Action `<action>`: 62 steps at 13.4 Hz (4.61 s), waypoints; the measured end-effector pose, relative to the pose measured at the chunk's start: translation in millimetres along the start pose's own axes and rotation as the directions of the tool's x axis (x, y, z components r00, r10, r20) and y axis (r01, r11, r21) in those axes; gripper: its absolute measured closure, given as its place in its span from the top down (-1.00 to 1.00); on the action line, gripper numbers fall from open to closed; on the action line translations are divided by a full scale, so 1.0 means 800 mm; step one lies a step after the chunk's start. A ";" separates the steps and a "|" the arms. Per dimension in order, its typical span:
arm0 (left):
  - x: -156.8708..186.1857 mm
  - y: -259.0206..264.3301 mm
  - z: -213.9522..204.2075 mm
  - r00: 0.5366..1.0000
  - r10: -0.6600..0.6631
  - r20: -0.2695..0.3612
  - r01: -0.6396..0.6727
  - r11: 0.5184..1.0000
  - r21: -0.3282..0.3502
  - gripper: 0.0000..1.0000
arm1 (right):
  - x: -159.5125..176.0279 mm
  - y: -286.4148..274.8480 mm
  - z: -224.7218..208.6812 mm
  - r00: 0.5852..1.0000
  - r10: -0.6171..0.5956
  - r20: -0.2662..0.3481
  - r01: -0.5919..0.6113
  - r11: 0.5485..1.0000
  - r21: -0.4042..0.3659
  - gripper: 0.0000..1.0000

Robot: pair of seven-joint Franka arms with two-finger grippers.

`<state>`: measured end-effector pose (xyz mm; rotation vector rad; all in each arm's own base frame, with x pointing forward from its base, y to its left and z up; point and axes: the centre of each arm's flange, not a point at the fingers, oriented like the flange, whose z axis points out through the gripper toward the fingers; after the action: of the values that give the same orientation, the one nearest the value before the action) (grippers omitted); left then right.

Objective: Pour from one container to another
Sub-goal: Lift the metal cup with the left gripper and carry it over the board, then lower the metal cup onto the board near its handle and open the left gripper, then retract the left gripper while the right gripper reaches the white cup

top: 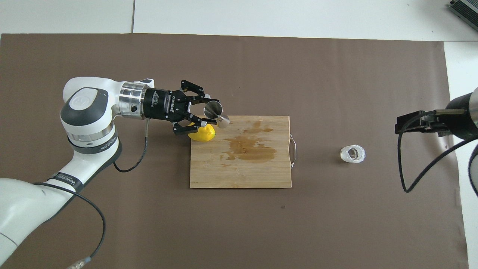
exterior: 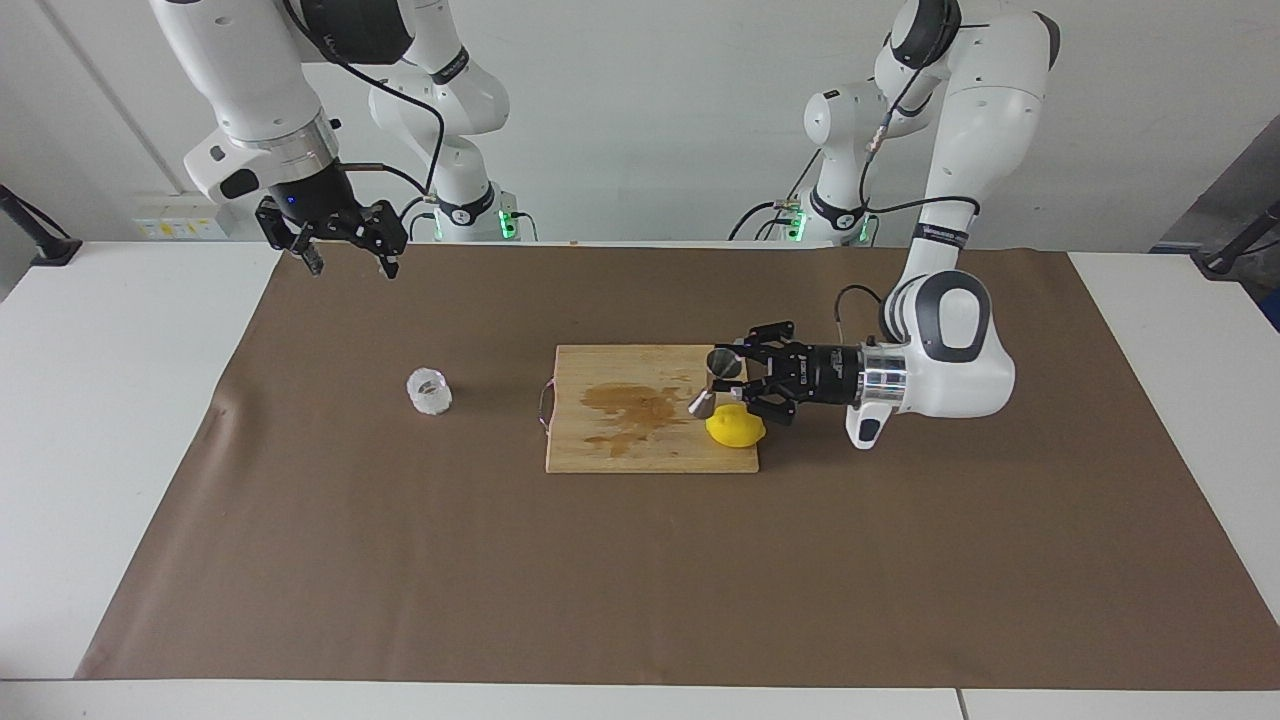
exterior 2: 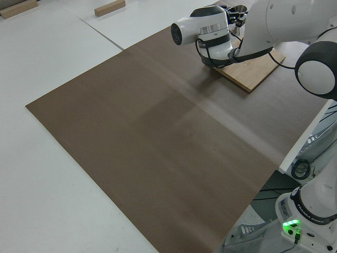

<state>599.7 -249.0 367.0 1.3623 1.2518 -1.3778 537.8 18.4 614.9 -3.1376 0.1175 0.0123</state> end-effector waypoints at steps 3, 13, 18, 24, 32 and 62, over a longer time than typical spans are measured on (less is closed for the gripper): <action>0.014 -0.014 0.063 1.000 -0.004 -0.025 0.003 1.000 -0.017 0.02 | 0.000 0.000 0.000 1.000 0.000 0.000 0.000 1.000 0.000 1.00; 0.080 -0.084 0.157 0.995 0.073 -0.072 -0.081 0.991 -0.109 0.02 | 0.000 0.000 0.000 1.000 0.000 0.000 0.000 1.000 0.000 1.00; 0.093 -0.103 0.179 0.995 0.077 -0.067 -0.086 0.986 -0.141 0.02 | 0.000 0.000 0.000 1.000 0.000 0.000 0.000 1.000 0.000 1.00; 0.104 -0.108 0.180 0.992 0.085 -0.098 -0.100 0.983 -0.153 0.02 | 0.000 0.000 0.000 1.000 0.000 0.000 0.000 1.000 0.000 1.00; 0.110 -0.113 0.186 0.989 0.080 -0.126 -0.099 0.983 -0.157 0.02 | 0.000 0.000 0.000 1.000 0.000 0.003 0.000 1.000 0.000 1.00; -0.055 -0.002 -0.102 0.464 0.606 -0.647 -0.481 0.785 0.390 1.00 | -0.022 0.056 0.245 0.357 -0.913 -0.199 0.934 0.344 0.098 1.00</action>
<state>617.3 -172.5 416.6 2.3423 1.0055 -0.4126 515.0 -24.9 419.1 -2.4813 -1.5769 -0.1641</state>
